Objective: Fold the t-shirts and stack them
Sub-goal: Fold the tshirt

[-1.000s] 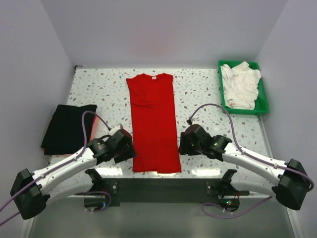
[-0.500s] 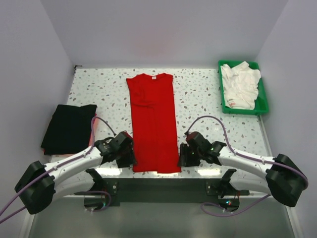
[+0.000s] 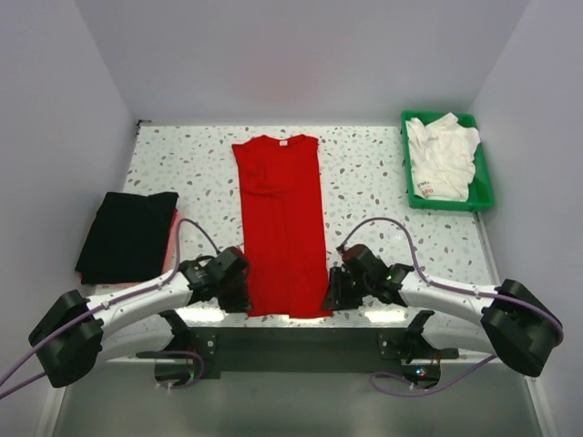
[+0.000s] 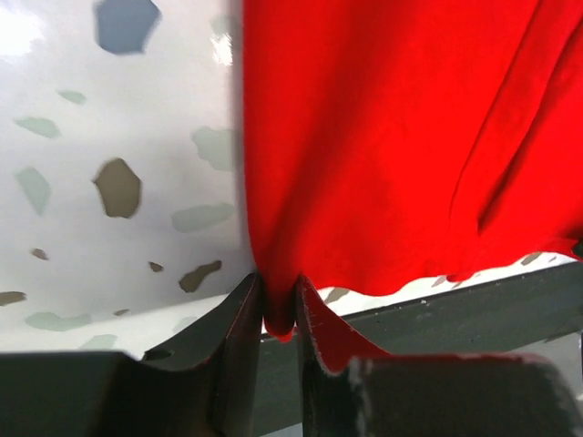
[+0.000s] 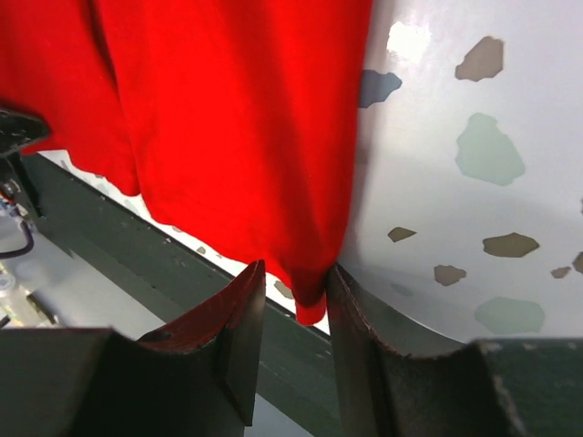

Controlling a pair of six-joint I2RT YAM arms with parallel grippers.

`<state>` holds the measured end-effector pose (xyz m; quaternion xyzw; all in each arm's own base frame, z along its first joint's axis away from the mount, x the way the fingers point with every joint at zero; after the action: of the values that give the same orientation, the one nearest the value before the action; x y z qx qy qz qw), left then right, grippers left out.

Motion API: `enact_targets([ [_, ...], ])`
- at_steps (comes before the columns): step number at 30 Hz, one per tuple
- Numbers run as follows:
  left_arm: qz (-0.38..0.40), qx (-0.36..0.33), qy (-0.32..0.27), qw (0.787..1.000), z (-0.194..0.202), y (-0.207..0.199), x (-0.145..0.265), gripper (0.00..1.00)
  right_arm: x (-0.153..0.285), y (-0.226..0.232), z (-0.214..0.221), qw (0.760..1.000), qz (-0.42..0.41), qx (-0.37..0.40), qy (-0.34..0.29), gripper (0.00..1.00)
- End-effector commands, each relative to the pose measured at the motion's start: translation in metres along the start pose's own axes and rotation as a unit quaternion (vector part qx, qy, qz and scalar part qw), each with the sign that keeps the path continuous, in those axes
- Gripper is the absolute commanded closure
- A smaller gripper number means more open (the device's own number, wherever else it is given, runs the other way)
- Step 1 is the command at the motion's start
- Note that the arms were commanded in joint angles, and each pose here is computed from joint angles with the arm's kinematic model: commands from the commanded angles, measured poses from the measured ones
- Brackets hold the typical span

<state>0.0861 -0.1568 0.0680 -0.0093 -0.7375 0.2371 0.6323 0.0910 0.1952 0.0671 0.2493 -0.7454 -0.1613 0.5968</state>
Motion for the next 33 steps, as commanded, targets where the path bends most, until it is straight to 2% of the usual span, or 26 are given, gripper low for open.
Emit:
enact_targets([
  [1,-0.017,0.004,0.02,1.0,0.013,0.007,-0.006,0.75,-0.007,-0.015,0.016,0.999,0.018,-0.018,0.03,0.64],
  [5,-0.016,0.014,0.023,1.0,0.018,0.01,-0.007,0.87,-0.006,-0.019,0.02,0.999,0.019,-0.018,0.031,0.73],
  [8,-0.01,0.016,0.019,1.0,0.018,0.008,-0.003,1.0,-0.001,-0.019,0.021,0.999,0.016,-0.012,0.027,0.82],
  [12,0.0,0.01,0.015,1.0,0.022,0.001,0.004,1.0,0.011,-0.019,0.022,1.0,0.017,-0.001,0.018,0.92],
  [19,0.016,-0.021,0.012,1.0,0.034,-0.018,0.015,1.0,0.031,-0.006,0.02,0.999,-0.004,0.033,0.005,0.97],
  [26,0.063,-0.031,-0.08,0.994,-0.015,-0.061,0.047,1.0,0.057,0.03,-0.038,0.991,0.036,0.094,-0.083,0.95],
  [33,0.077,-0.017,-0.125,0.989,-0.073,-0.087,0.045,1.0,0.034,0.071,-0.117,0.983,0.053,0.116,-0.128,0.96],
])
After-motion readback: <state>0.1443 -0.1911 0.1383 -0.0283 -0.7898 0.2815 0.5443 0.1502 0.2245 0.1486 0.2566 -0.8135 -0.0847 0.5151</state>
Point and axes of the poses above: each gripper's point midway between its finger pads, its own x axis back along the fingers, its own y axis along the line the jaws close on, z = x × y, the point moved 6 cm from there along x, back along the fingers, and after that the axes turned 6 degrees about x, right-handed, at the moved point
